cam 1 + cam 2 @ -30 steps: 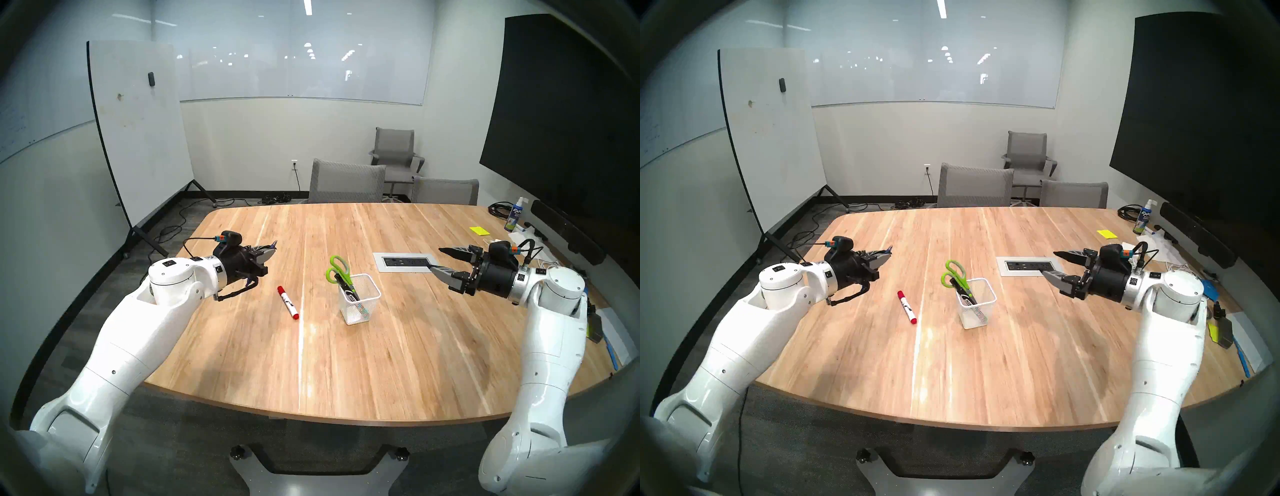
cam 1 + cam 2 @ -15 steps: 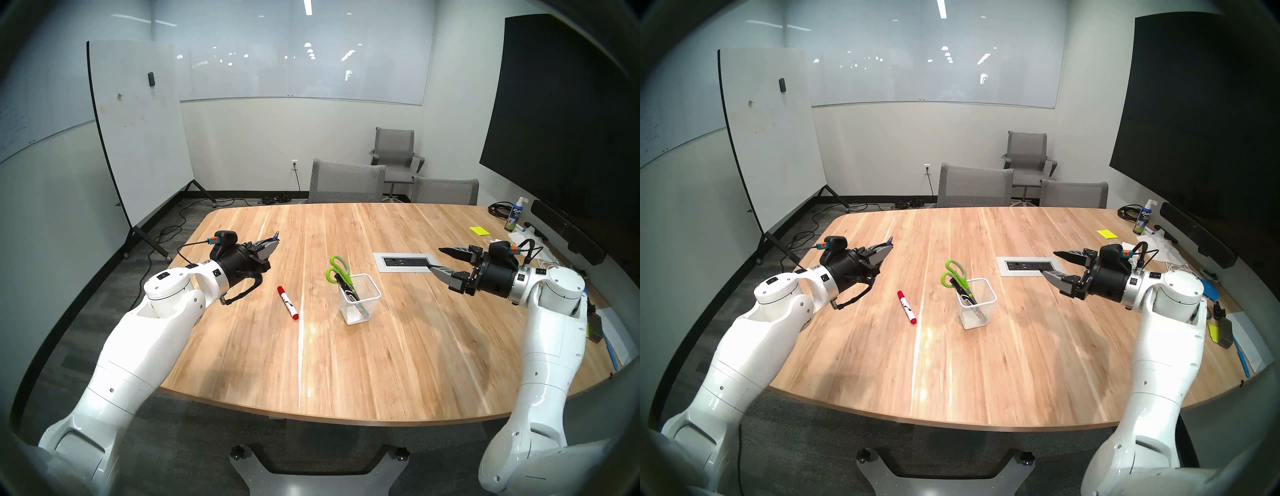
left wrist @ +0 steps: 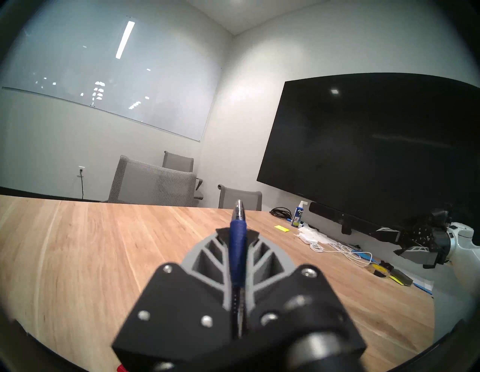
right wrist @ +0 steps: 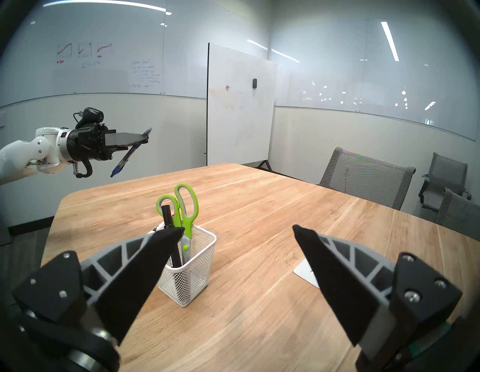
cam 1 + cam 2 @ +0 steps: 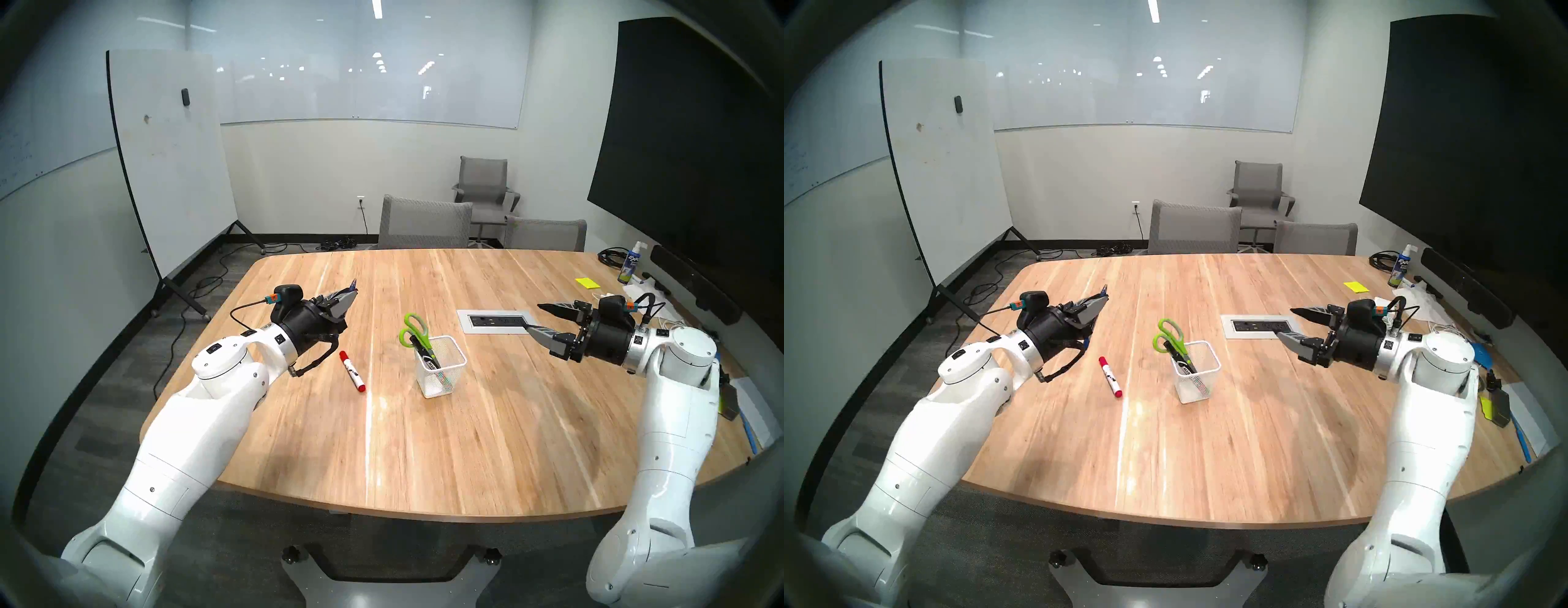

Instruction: Place the pen, the marker, and the scissors into the pen holder

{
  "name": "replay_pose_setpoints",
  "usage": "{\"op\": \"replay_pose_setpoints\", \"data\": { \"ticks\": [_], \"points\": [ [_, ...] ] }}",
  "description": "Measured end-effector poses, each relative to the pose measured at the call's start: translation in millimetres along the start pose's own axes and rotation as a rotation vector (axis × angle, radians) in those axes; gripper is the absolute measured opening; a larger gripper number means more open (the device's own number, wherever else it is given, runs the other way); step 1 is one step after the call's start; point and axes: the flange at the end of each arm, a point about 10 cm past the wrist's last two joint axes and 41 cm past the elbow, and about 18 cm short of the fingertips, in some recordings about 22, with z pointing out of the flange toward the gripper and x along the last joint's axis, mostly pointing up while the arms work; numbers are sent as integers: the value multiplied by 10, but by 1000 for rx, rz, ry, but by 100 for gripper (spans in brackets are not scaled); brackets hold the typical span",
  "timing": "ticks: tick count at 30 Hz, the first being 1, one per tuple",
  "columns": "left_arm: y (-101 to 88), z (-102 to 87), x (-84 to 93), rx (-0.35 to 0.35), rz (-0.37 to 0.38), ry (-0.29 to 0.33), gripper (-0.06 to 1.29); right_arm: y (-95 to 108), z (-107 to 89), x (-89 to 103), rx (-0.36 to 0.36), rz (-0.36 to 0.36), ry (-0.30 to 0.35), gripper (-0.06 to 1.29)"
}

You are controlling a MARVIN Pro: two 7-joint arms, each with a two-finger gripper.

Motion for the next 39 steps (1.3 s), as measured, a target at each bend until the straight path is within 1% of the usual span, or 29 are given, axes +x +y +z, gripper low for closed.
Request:
{"op": "replay_pose_setpoints", "data": {
  "ticks": [13,19,29,34,39],
  "points": [
    [122,70,-108,-55,-27,39,5,0,0,0,0,0,0,119],
    [147,116,-192,-64,-38,37,5,0,0,0,0,0,0,119],
    [212,246,-358,-81,-55,27,5,0,0,0,0,0,0,119],
    [230,287,-363,-85,-57,35,5,0,0,0,0,0,0,119],
    [229,325,-319,-86,-53,49,5,0,0,0,0,0,0,119]
  ]
}}
